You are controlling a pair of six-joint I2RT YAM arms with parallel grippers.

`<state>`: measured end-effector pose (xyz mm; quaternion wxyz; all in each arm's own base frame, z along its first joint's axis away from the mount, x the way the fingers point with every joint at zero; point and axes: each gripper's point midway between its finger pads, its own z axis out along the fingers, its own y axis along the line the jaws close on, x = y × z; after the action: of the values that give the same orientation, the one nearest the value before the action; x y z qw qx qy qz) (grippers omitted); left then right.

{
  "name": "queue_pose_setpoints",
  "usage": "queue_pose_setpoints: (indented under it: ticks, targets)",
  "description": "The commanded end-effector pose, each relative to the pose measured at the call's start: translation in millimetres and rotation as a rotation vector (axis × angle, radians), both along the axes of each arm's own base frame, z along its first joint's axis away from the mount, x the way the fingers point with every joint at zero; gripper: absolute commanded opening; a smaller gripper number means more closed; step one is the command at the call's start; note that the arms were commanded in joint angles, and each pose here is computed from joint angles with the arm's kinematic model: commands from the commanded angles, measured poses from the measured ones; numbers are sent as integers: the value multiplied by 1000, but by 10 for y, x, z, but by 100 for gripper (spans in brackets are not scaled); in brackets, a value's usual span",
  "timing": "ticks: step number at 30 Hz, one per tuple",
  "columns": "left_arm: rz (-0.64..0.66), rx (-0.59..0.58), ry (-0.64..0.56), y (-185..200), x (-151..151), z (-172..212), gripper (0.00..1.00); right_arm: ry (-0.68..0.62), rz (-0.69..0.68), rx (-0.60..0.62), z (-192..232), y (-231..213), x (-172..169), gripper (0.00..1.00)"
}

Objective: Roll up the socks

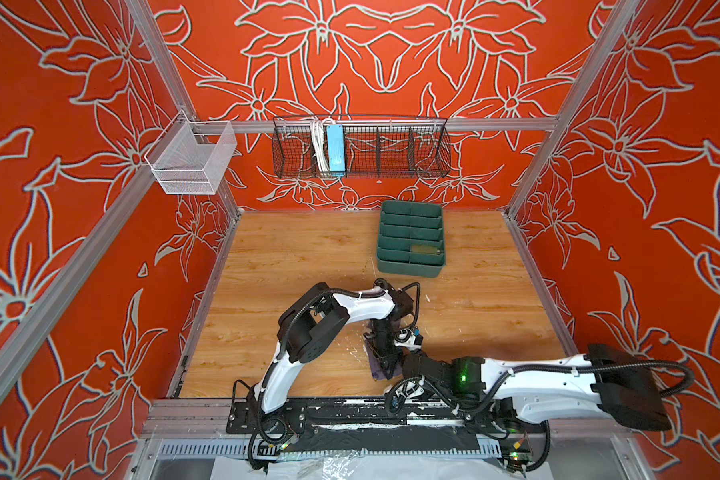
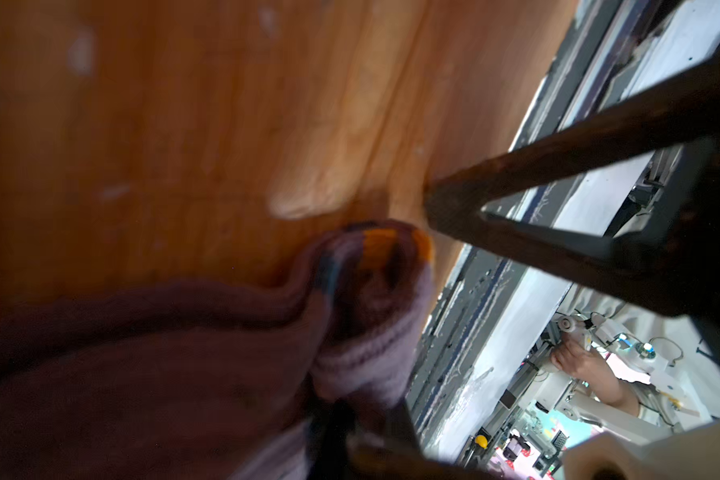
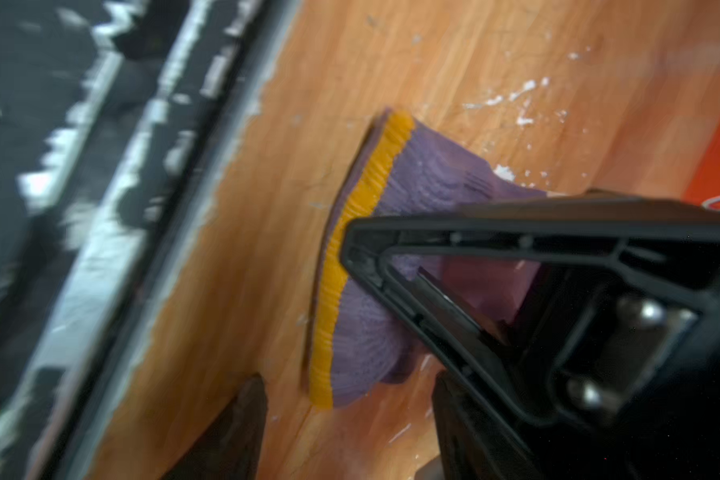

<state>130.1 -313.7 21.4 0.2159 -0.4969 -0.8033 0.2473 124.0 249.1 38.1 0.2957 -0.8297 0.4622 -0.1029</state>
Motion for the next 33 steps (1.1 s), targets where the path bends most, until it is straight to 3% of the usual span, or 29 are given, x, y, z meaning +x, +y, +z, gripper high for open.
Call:
queue_pose_setpoints:
  ticks: [1, 6, 11, 17, 22, 28, 31, 33]
  targets:
    - [-67, 53, -121, 74, 123, -416, 0, -62, -16, 96, 51, 229, 127, 59]
    - [-69, 41, -138, 73, 136, -385, 1, -37, -44, 100, -20, 213, 115, 43]
    - [-58, 19, -151, 42, 173, -337, 3, 7, -104, 104, 38, 105, 81, 34]
    - [-35, -10, -134, 17, 262, -257, 3, 55, -103, 137, 73, 31, -57, 33]
    - [-26, -17, -139, 27, 329, -232, 2, 64, -99, 75, -88, -17, -119, 40]
    - [-29, -4, -133, 53, 328, -255, 2, 42, -108, 91, -184, 75, -75, 44]
    - [-32, -2, -132, 66, 318, -260, 2, 38, -111, 72, -252, 82, -61, 36]
    - [-32, -4, -133, 66, 319, -252, 2, 48, -115, 51, -295, 59, -72, 20]
